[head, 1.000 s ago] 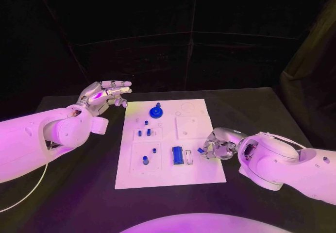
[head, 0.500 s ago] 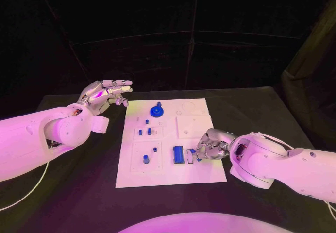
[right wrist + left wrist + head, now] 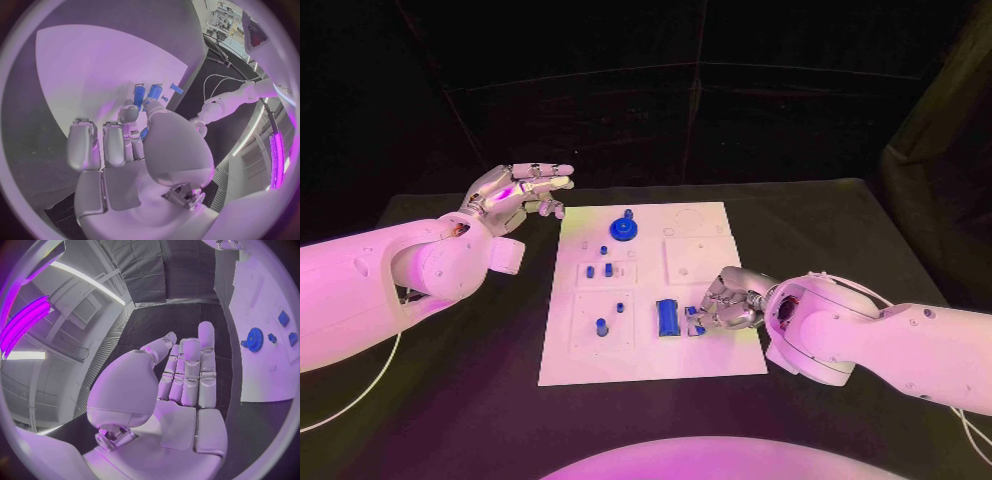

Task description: Assemble the parts on the task board

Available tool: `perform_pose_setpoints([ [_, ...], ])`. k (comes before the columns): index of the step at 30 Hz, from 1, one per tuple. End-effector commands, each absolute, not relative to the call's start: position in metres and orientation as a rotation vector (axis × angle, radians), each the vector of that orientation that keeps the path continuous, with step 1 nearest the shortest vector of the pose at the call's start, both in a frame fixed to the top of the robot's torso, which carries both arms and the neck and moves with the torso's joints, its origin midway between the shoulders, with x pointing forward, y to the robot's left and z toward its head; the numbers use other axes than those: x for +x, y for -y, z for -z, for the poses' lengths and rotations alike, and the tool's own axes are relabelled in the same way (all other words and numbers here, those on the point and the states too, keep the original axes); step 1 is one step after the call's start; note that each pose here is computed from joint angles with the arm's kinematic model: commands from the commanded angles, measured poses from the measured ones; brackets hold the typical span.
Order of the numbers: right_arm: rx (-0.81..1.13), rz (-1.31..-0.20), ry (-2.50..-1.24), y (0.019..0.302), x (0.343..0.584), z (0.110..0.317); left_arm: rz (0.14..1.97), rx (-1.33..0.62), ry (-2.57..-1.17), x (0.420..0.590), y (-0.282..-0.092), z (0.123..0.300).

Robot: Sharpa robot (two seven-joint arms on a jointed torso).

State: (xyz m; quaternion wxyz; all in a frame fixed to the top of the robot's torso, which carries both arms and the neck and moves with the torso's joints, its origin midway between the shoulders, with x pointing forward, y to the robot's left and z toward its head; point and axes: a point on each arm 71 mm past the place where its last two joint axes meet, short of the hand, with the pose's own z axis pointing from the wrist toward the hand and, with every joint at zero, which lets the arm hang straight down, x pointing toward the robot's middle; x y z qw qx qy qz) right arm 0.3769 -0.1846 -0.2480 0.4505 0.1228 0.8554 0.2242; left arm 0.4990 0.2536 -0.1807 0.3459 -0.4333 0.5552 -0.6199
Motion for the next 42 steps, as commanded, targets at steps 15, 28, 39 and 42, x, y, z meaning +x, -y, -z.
perform_pose_setpoints([
  [15, 0.249, -0.537, -2.145, 0.1743, 0.3799, 0.2516, 1.628, -1.118, -1.451, 0.4984, -0.2516, 0.1794],
  [28, 0.225, -0.53, -2.129, 0.1732, 0.3818, 0.2514, 1.628, -1.12, -1.456, 0.4983, -0.2517, 0.1796],
  [39, 0.206, -0.563, -2.108, 0.1808, 0.378, 0.247, 1.625, -1.122, -1.458, 0.4985, -0.2525, 0.1799],
  [42, 0.165, -0.574, -2.11, 0.1826, 0.3758, 0.2458, 1.624, -1.122, -1.457, 0.4987, -0.2528, 0.1799],
])
